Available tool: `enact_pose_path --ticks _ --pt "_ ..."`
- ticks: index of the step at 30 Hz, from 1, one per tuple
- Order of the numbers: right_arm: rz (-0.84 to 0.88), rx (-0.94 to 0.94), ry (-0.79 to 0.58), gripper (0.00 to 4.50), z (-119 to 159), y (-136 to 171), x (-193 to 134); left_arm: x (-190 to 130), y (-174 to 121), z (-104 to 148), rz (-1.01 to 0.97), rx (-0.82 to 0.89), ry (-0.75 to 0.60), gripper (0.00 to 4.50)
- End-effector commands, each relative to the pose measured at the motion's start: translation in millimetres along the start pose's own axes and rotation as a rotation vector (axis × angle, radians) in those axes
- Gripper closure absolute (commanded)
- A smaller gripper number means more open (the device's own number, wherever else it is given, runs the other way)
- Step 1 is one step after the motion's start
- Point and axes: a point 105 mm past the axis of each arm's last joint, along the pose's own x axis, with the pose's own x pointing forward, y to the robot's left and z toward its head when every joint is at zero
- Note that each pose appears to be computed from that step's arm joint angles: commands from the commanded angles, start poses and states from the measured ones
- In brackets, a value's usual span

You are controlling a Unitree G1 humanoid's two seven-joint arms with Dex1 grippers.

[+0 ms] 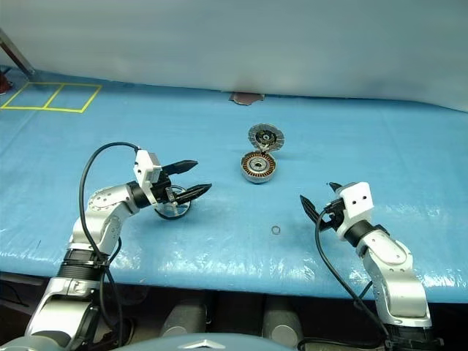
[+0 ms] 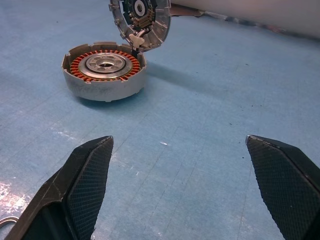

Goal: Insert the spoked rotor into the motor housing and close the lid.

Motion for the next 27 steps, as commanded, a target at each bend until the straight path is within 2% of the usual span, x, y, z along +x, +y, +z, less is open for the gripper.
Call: enact_pose_path --ticks 1,27 --pt "-0.013 0.012 -0.09 0.03 17.5 -4.1 -1.2 4.2 -6.3 10.1 -0.035 0.02 -0.048 0.0" --pt "-0.002 -0.008 -0.067 0.03 13.1 -0.1 2.2 3.9 -3.9 9.6 -0.017 0.033 -0.039 0.0"
